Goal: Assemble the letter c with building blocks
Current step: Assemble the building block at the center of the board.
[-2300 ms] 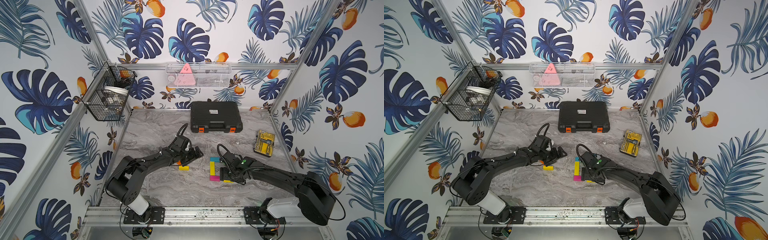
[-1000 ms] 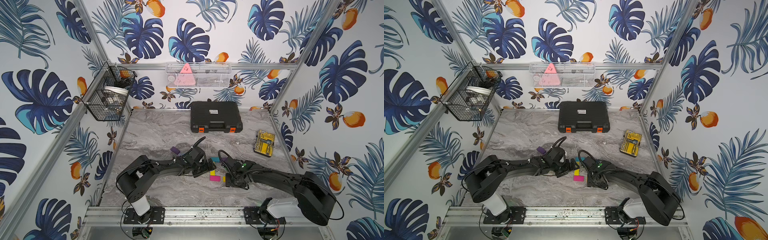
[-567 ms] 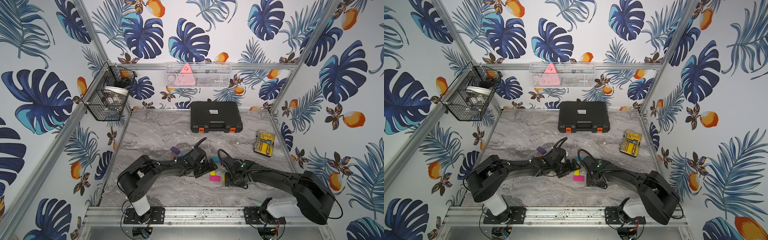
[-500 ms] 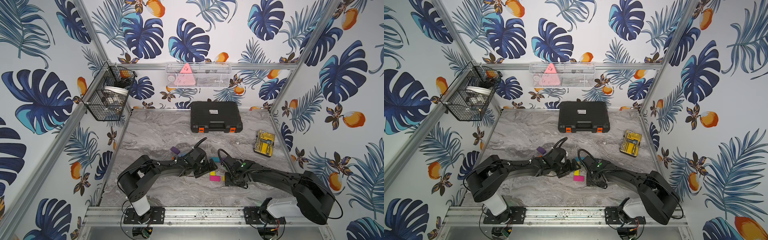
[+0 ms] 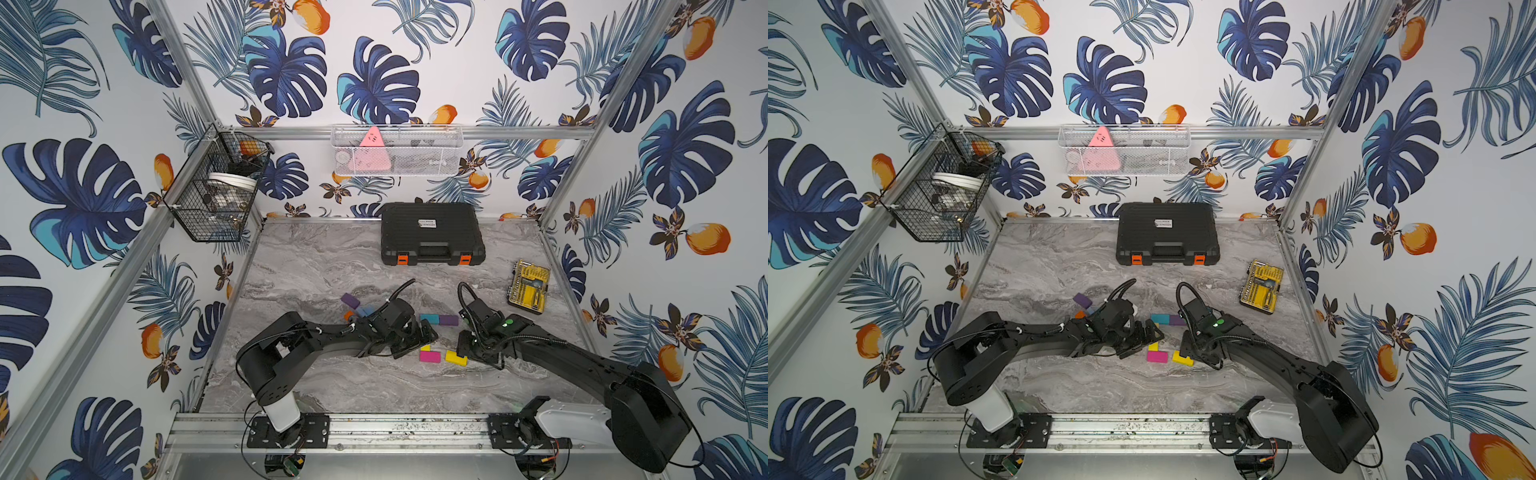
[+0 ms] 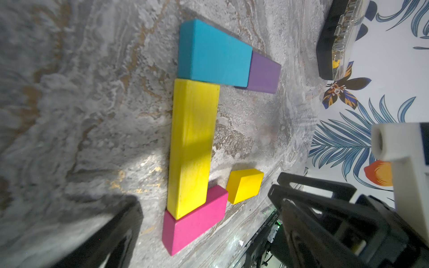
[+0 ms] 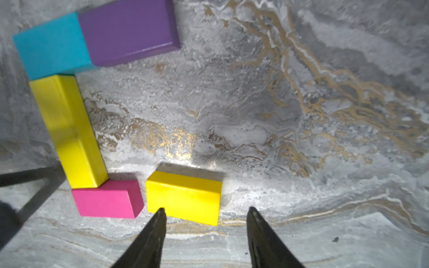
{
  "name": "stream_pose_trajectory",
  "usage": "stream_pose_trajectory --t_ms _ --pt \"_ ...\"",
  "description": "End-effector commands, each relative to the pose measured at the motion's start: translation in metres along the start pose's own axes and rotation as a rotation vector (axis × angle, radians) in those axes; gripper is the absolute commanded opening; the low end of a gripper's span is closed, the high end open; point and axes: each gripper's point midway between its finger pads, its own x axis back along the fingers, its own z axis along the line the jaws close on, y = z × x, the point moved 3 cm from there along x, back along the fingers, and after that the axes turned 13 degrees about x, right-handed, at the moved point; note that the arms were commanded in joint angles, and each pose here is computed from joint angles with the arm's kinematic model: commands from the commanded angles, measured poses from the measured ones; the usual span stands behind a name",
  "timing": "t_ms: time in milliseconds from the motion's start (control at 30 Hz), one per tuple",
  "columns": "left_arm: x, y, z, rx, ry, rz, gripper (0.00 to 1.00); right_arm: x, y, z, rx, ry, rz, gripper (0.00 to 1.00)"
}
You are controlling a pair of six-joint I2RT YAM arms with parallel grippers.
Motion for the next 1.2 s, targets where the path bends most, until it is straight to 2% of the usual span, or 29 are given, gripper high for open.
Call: stream_pose_trajectory --t_ms 0,633,1167 --pt "0.0 0.0 0.003 0.029 0.011 -0.018 0.99 -0.003 0.003 0.011 -0.041 0.085 0.019 0.57" --pt "-0.005 -0.004 0.004 0.027 0.01 -0.008 0.99 -0.018 -0.009 0.008 -0.115 0.136 0.087 0.61" --pt "-0.007 -0.006 0.002 0.023 0.006 -0.001 0.99 -0.025 0.0 0.016 -0.073 0.152 0.088 0.55"
